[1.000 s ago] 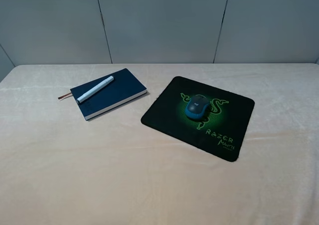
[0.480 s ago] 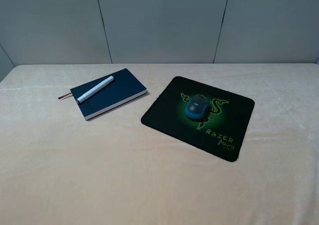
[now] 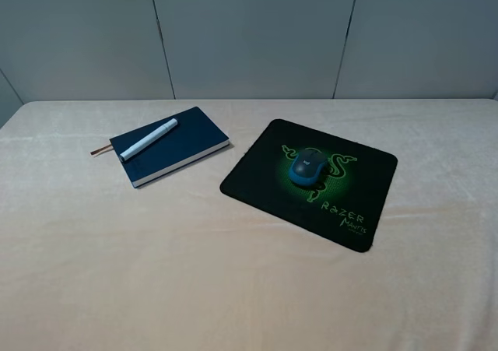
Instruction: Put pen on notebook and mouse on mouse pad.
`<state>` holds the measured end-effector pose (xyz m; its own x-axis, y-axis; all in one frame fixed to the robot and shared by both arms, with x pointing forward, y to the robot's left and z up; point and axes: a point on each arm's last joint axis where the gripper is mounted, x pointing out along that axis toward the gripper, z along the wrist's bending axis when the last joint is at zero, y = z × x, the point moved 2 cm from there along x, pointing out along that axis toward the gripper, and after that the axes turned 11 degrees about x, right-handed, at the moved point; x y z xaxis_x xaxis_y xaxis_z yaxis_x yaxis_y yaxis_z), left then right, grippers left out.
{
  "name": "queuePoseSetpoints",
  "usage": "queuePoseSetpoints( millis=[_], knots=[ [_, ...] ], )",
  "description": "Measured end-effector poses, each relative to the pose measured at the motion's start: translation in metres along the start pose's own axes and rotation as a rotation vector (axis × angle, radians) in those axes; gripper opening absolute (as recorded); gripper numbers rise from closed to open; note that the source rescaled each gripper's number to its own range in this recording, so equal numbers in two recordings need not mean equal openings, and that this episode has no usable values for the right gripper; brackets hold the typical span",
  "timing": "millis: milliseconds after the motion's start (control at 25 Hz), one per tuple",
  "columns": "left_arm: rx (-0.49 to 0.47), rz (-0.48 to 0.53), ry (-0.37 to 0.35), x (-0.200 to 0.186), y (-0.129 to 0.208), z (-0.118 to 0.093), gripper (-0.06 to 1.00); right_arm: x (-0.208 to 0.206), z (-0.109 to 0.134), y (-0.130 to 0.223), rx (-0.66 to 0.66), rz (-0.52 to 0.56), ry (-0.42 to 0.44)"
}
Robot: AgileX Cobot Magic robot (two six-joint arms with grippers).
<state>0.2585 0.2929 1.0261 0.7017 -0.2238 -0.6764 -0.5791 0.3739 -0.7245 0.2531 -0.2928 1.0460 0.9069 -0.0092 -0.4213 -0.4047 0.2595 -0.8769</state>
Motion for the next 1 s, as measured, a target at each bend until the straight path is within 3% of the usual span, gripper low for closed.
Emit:
queuePoseSetpoints(
  millis=[560,1000],
  knots=[
    [-0.122,-0.091,-0.179,-0.012,0.009,-0.002,1.0,0.0,0.0,0.0,0.0,0.0,0.0],
    [-0.131,-0.088,-0.192,-0.012,0.009,-0.002,1.0,0.0,0.0,0.0,0.0,0.0,0.0]
  ],
)
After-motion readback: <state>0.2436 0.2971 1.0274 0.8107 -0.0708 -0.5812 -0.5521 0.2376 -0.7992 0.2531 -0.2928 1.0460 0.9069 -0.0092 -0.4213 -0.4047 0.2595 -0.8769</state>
